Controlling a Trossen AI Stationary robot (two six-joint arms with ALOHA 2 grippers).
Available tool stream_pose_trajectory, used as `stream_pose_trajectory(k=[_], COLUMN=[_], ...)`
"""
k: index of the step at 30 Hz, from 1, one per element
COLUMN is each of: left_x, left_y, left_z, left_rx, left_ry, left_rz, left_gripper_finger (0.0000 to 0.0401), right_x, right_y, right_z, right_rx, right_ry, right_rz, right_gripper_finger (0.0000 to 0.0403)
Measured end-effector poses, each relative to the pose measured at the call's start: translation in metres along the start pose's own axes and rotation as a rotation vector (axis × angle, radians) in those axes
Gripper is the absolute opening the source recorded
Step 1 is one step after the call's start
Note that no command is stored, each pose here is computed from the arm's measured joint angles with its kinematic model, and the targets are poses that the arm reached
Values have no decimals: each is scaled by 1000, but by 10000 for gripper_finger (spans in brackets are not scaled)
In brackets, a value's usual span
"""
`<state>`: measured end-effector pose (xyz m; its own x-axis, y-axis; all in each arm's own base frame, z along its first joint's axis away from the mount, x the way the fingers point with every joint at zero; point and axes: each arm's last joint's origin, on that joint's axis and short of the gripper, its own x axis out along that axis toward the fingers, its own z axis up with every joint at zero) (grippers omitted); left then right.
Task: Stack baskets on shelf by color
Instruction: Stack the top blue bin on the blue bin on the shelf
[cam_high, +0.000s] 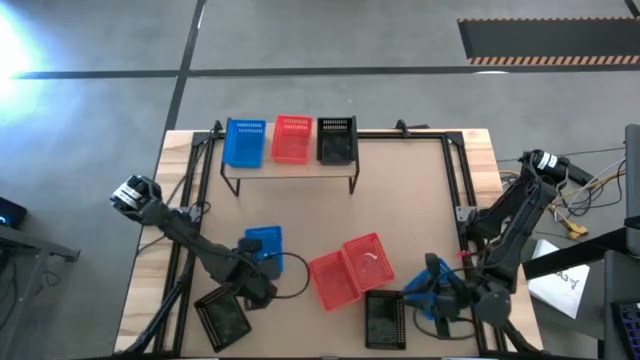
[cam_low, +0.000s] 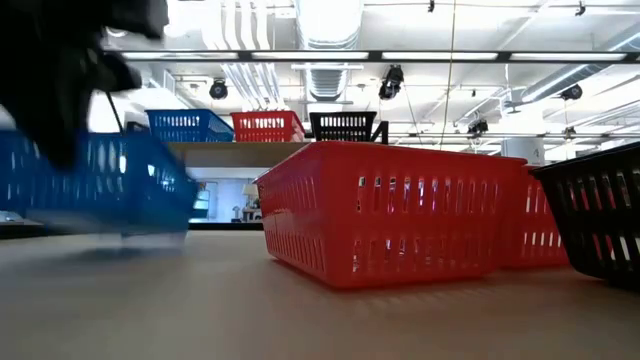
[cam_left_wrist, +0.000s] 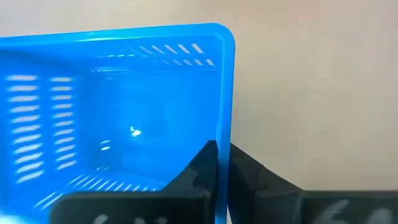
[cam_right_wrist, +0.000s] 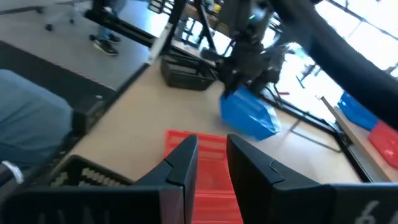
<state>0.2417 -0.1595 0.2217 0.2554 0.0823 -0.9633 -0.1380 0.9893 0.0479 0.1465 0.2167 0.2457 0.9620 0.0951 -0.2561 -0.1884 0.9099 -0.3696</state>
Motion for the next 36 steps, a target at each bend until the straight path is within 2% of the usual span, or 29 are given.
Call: stream_pose_trajectory(k=[5,11,16,19,22,24,29,36], left_x=[-56,-111,-143,-160,-172,-177,-173,-159], left_y=[6,28,65,97,134,158,206,252], left_z=[0,0,-3,-6,-9,-10,-9,-6], left_rx=[31,127,128,99,65,87,201,212], left_ry=[-58,-331,-545,-591,-580,-539,-396,-202], left_rz=[28,120,331,407,475,490,442,505], left_gripper_finger=[0,0,0,0,0,0,0,0], right_x=[-12,-14,-14,-12,-9,-6,2,9], right_y=[7,7,6,5,3,0,-8,-14], right_z=[1,-3,-5,-5,-5,-5,-6,-7], right_rx=[-11,-42,-49,-61,-71,-71,-58,-2], right_ry=[-22,-8,-4,0,7,11,29,40], right_rz=[-18,-75,-99,-107,-125,-139,-178,-210], right_gripper_finger=[73,69,73,69,65,62,59,61])
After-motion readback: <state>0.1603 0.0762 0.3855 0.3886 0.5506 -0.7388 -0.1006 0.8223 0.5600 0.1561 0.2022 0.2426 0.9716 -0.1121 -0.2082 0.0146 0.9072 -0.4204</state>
